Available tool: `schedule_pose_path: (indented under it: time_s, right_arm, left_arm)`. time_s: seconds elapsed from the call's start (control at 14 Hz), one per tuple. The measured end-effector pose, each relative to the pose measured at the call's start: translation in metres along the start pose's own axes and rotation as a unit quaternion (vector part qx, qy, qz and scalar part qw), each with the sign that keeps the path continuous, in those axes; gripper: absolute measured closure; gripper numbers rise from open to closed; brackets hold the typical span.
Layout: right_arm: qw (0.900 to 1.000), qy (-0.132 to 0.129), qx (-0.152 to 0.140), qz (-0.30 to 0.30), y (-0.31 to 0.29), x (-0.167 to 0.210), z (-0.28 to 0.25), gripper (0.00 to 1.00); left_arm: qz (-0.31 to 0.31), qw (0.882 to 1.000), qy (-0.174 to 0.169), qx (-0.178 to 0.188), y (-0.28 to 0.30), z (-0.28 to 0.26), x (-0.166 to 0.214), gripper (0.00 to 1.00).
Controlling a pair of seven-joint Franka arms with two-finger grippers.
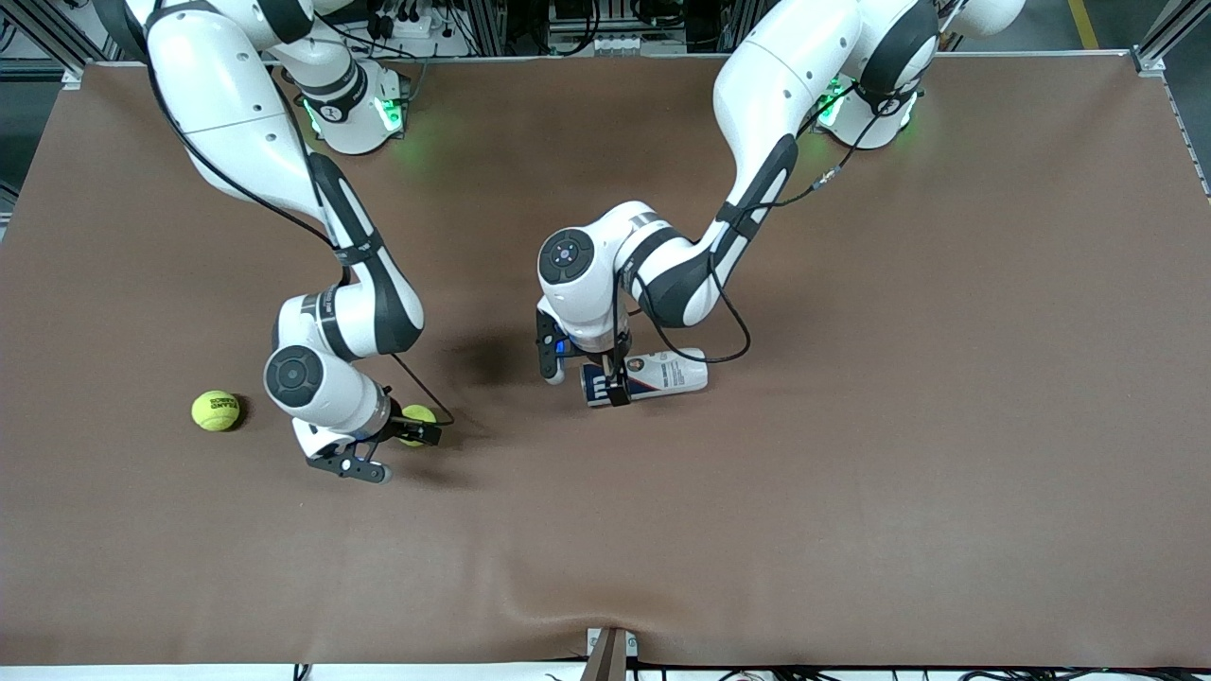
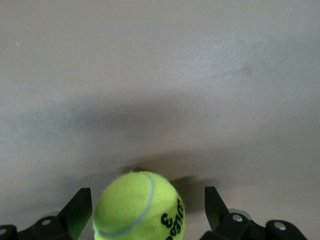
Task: Insert tennis ball vertically with right arm
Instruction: 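Grasp the Wilson can with the left gripper while the right gripper grasps the ball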
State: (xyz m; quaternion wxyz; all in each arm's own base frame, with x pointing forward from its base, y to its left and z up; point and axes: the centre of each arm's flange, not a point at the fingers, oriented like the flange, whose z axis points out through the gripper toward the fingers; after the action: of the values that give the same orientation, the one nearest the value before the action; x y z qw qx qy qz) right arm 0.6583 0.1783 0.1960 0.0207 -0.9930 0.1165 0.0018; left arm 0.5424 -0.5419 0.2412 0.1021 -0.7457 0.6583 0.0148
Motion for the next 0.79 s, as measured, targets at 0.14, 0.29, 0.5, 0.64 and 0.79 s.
schedule_pose_path:
  time_s: [0.14,0.29,0.5,0.64,0.79]
  right_arm:
    - [1.000,-0.002,-0.001,0.002,-0.005,-0.003,0.002,0.00]
    - [1.000,-0.002,-0.001,0.014,-0.007,-0.005,0.002,0.19]
    - [1.000,-0.001,0.000,0.014,-0.010,-0.006,0.001,0.33]
    - [1.000,-0.004,-0.003,0.013,-0.010,-0.005,-0.003,0.33]
    - [1.000,-0.016,-0.013,0.006,-0.002,0.004,-0.030,0.33]
  left_arm:
    - [0.003,1.000,-0.004,0.000,-0.001,0.004,-0.001,0.00]
    - [0.008,1.000,-0.010,-0.004,0.005,0.007,0.002,0.00]
    - [0.014,1.000,-0.021,-0.010,0.012,0.017,0.004,0.00]
    - [0.023,0.999,-0.027,-0.013,0.013,0.025,0.003,0.00]
    - [0.024,0.999,-0.031,-0.013,0.011,0.029,0.001,0.00]
